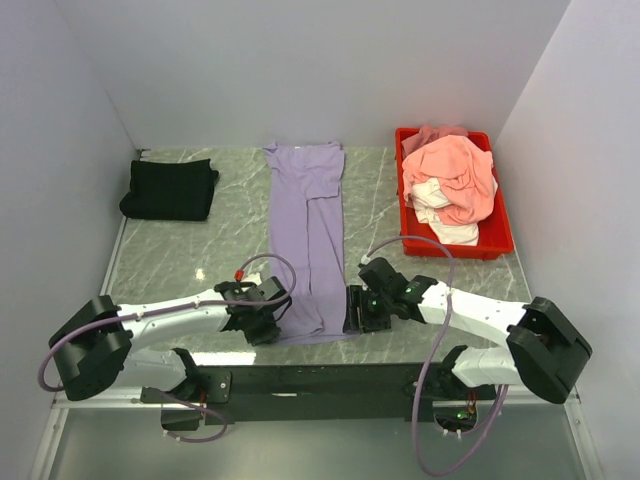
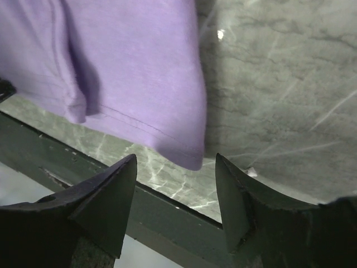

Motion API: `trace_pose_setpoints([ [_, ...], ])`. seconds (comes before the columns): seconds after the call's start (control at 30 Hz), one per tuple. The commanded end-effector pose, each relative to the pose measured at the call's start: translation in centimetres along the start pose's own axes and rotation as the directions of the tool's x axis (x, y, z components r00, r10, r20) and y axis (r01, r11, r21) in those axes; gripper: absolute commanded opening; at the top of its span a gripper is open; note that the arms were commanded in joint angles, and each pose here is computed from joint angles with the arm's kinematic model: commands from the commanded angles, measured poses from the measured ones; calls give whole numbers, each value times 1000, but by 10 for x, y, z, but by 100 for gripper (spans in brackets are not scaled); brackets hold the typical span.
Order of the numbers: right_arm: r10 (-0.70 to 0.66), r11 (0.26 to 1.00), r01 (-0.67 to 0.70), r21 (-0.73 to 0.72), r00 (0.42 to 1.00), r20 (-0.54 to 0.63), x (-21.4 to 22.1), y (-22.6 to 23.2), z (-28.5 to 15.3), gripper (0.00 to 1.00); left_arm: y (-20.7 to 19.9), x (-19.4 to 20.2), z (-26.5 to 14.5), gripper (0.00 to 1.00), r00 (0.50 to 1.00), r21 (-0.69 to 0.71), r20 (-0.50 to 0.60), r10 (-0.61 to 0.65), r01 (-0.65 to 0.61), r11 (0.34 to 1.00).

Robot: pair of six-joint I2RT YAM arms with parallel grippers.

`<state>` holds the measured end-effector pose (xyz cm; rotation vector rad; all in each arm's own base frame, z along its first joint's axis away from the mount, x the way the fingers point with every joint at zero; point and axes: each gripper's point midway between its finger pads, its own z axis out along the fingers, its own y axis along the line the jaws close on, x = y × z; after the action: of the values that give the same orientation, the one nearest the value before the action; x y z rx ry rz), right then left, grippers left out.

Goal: Fold and stack the t-shirts
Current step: Fold the tshirt

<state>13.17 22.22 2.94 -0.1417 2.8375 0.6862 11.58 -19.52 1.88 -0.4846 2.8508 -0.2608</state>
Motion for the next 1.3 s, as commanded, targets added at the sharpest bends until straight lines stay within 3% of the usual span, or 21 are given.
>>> trace_pose_setpoints([
  [0.0,22,999,-22,38,1000,6,1,-5,3,65,9,1,1,26,1000,-46,0,8,-8,999],
  [0.2,41,999,-40,36,999,-14,7,-5,9,62,13,6,4,14,1000,-37,-14,7,-7,999],
  [0.3,41,998,-40,41,999,-36,11,-3,12,57,14,8,8,1,1000,-43,-21,9,-10,999],
  [0.43,39,998,-37,57,998,-38,15,-4,14,49,17,11,11,1,999,-45,-35,8,-9,999],
  [0.5,42,998,-39,57,998,-44,17,-3,16,38,14,11,9,1,999,-20,-34,6,-7,1000],
  [0.57,43,997,-39,61,998,-50,19,-3,19,16,13,12,8,1,999,-7,-37,8,-8,1000],
  [0.67,32,997,-29,66,999,-41,19,-3,18,0,14,13,6,0,999,6,-36,1,0,1000],
  [1.03,-54,998,53,-21,997,-50,43,23,-3,0,9,15,-20,1,999,118,-27,-18,21,993],
  [1.27,-83,997,83,-2,992,91,9,33,-26,0,-11,-4,-44,1,997,232,52,-50,36,972],
])
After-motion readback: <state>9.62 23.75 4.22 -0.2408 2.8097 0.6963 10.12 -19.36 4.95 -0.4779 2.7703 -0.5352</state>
